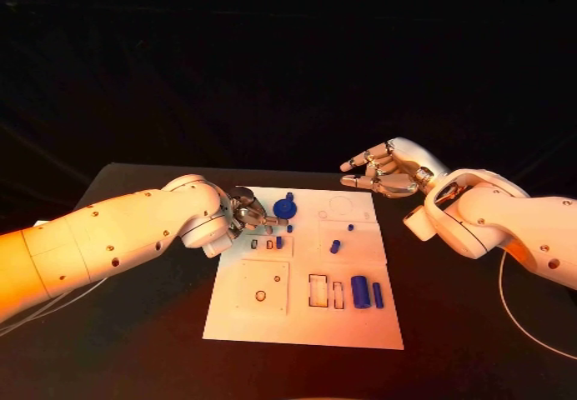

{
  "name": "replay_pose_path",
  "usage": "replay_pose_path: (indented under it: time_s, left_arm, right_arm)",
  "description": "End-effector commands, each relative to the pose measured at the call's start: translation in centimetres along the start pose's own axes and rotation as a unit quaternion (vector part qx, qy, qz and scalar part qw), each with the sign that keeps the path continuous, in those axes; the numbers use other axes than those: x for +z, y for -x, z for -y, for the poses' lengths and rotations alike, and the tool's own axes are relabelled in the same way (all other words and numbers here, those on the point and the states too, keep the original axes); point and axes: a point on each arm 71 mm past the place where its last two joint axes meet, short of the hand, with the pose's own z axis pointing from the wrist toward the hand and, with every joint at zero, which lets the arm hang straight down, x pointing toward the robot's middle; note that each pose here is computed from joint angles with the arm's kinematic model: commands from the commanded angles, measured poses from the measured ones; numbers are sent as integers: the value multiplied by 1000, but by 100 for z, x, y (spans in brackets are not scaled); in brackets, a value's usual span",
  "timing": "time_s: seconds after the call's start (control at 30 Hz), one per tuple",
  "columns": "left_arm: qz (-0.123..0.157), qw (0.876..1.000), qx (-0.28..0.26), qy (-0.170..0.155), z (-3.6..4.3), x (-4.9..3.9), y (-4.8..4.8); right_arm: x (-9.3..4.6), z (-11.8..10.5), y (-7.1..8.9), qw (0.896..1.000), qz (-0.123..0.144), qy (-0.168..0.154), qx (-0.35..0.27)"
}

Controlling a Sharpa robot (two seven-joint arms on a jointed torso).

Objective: Assemble the parts on the task board

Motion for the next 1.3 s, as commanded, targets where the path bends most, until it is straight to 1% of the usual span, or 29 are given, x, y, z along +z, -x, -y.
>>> replay_pose_path:
  time_s: [0.03,0.3,0.47,0.97,1.3]
  left_arm:
    - [-23,999,36,23,4,14,-26]
    - [-38,998,53,22,91,30,-64]
    - [-43,997,58,21,126,36,-75]
    - [-55,996,70,28,149,61,-79]
    - [-56,995,78,29,172,69,-98]
  right_arm:
    - [7,9,-26,1000,-13,-5,-6]
    - [30,19,-54,1000,-17,-7,-9]
    - [39,23,-67,1000,-20,-9,-9]
    - [45,37,-81,1000,-23,-11,-10]
    - [46,40,-92,1000,-26,-11,-9]
